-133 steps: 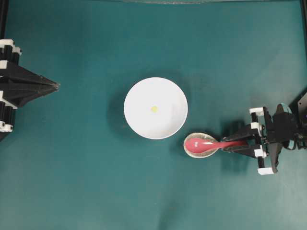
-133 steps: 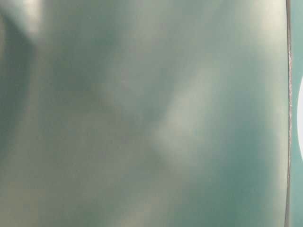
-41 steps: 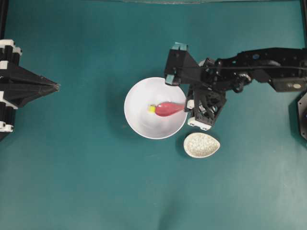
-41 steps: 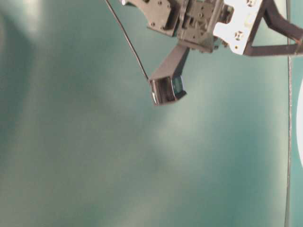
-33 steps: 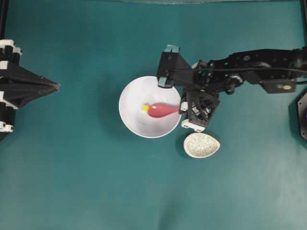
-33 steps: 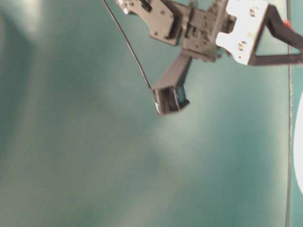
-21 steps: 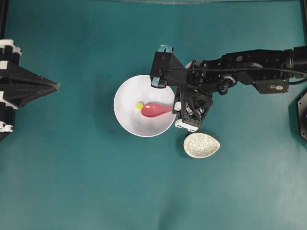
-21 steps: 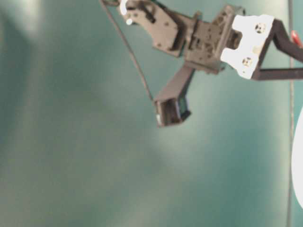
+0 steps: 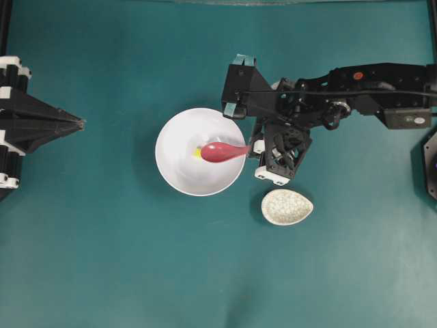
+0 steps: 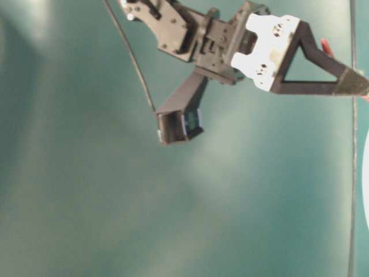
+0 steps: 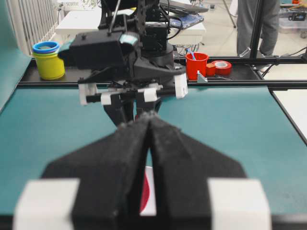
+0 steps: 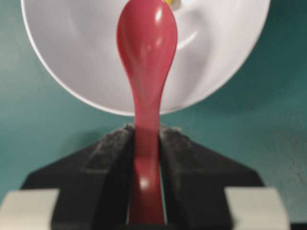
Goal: Scoop the yellow hexagonal prism block from the bowl with a spoon using the right arm.
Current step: 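Lower the spoon bowl into the white bowl beside the yellow block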
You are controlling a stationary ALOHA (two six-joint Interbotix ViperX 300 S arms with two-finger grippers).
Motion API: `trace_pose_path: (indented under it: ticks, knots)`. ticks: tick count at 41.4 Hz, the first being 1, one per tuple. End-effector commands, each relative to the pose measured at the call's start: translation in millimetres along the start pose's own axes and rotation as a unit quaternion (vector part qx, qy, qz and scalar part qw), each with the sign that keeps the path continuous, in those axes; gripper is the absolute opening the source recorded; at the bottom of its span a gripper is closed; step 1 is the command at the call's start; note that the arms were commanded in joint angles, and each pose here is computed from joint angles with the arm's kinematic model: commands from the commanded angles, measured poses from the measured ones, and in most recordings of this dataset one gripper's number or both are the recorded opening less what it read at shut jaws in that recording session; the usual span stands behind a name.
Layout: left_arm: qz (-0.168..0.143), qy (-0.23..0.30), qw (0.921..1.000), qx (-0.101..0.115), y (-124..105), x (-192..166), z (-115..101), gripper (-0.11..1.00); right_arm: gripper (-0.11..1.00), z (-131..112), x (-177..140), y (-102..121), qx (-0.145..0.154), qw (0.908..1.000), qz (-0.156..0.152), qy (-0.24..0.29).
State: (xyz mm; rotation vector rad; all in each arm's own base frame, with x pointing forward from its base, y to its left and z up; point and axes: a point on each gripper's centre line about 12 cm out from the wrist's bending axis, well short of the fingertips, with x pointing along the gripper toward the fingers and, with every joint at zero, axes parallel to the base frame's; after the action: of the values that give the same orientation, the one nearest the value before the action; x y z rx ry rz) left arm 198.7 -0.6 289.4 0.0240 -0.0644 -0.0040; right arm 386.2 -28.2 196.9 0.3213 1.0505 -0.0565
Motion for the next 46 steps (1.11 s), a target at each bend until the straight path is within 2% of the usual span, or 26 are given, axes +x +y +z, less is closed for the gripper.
trace_pose_path:
  ticks: [1, 15, 26, 46]
  knots:
    - [-0.002, -0.007, 1.0, 0.0, -0.6, 2.5, 4.8, 0.0, 0.22, 13.3, -15.6, 6.6, -0.002, 0.9999, 0.007, -0.016]
    - [-0.002, -0.009, 1.0, 0.001, -0.5, 2.4, 5.9, 0.0, 0.22, 29.1, -10.2, 13.8, -0.004, 0.9971, 0.013, 0.075]
    - [-0.002, -0.009, 1.0, 0.001, -0.5, 2.1, 5.6, 0.0, 0.22, 36.2, -7.7, 7.5, -0.013, 0.9898, -0.023, 0.14]
    - [-0.002, -0.012, 0.9999, 0.001, -0.5, 1.5, 7.2, 0.0, 0.22, 41.9, 12.2, 4.5, -0.018, 0.9879, -0.027, 0.152]
